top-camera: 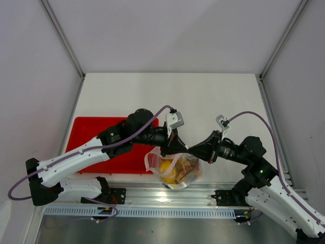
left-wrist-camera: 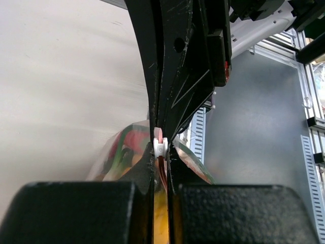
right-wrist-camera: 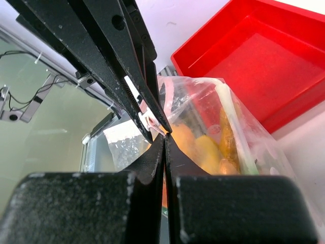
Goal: Place the food in the zip-top bag and seal the zipper
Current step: Zip the zipper food storage bag at the center of the board.
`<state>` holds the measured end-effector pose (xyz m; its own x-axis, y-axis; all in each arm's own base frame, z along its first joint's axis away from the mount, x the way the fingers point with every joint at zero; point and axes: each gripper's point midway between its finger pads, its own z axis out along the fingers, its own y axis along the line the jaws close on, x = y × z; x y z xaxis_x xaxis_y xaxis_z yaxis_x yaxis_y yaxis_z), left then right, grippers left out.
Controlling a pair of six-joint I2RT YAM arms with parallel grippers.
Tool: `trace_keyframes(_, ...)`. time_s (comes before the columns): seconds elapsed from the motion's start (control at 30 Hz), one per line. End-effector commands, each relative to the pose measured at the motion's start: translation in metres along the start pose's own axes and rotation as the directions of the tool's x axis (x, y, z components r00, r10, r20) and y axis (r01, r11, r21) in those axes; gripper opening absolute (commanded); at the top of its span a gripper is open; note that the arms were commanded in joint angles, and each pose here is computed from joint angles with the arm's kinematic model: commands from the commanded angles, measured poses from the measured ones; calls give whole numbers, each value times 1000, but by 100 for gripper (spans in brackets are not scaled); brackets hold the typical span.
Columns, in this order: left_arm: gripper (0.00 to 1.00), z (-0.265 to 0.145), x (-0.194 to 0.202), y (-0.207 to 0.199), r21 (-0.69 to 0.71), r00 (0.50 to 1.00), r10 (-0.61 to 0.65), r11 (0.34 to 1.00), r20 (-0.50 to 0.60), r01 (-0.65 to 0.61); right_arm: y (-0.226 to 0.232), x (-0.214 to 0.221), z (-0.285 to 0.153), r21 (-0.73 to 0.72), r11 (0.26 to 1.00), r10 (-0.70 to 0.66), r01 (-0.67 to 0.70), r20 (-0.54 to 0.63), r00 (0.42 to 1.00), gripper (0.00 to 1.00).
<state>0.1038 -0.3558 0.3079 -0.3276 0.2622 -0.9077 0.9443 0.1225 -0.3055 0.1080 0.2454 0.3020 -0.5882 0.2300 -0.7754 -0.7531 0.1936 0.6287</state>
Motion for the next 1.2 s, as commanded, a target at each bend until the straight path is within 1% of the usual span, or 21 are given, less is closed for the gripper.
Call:
trace_keyframes(0.0,1,-10,0,-13,52,1000,1,999,6,-1,13,-13,2,-43,997,-69,69,15,998,0)
trace_keyframes(0.03,1,-11,-5,-14,55,1000,-1,998,14,1,9,-8,5,-44,995,-88,87,-16,996,0)
trace_keyframes(0.07,1,-10,-7,-15,60,1000,-5,998,17,4,14,-2,4,-84,992,-96,91,-59,994,0)
trace_keyframes(0.13,1,-10,-13,-19,81,1000,-8,997,24,6,17,3,3,-105,989,-112,102,-93,989,0)
trace_keyframes(0.17,1,-9,-17,-20,86,1000,-9,996,27,7,17,11,2,-122,987,-123,107,-130,984,3)
trace_keyframes(0.23,1,-8,-22,-24,108,1000,-5,994,29,2,19,14,0,-143,982,-147,125,-156,977,10)
trace_keyframes(0.27,1,-9,-26,-26,116,999,-3,993,36,-2,20,18,-1,-153,980,-150,123,-174,973,15)
trace_keyframes(0.37,1,-7,-30,-29,141,999,0,990,39,-6,25,20,-1,-197,972,-168,132,-179,969,18)
trace_keyframes(0.43,1,-6,-30,-31,159,999,-2,987,36,-4,23,20,1,-197,973,-159,122,-183,970,16)
trace_keyframes(0.47,1,-5,-28,-32,167,1000,-4,986,30,-2,24,18,2,-204,971,-164,127,-174,971,10)
trace_keyframes(0.5,1,-6,-29,-33,172,1000,-3,985,31,-3,22,19,4,-192,975,-143,107,-180,973,0)
trace_keyframes(0.57,1,-5,-27,-32,167,1000,-7,986,19,4,23,9,8,-182,976,-146,119,-142,979,0)
trace_keyframes(0.6,10,-6,-27,-30,157,1000,-6,988,15,4,25,5,8,-186,974,-151,126,-125,981,0)
trace_keyframes(0.63,36,-8,-26,-29,144,1000,-5,990,15,3,22,0,10,-155,981,-138,121,-105,985,0)
trace_keyframes(0.73,57,-16,-21,-20,75,1000,11,997,26,-13,23,-3,9,-138,986,-110,97,-91,990,0)
trace_keyframes(0.77,59,-19,-20,-13,26,999,13,1000,31,-14,23,-4,9,-137,987,-100,88,-88,991,0)
trace_keyframes(0.8,61,-21,-20,-10,6,999,28,1000,36,-28,24,-4,9,-137,987,-92,79,-88,992,0)
trace_keyframes(0.83,63,-22,-11,-6,-17,999,23,1000,22,-23,26,-6,9,-138,988,-78,66,-84,993,0)
trace_keyframes(0.87,64,-29,-13,-5,-36,999,33,999,37,-31,25,-7,8,-132,989,-74,63,-79,994,0)
trace_keyframes(1.0,64,-37,3,8,-120,999,34,992,14,-32,31,-13,7,-130,990,-68,59,-63,996,0)
trace_keyframes(1.17,60,-40,12,11,-142,1000,22,990,12,-20,28,-14,7,-102,994,-56,50,-62,996,0)
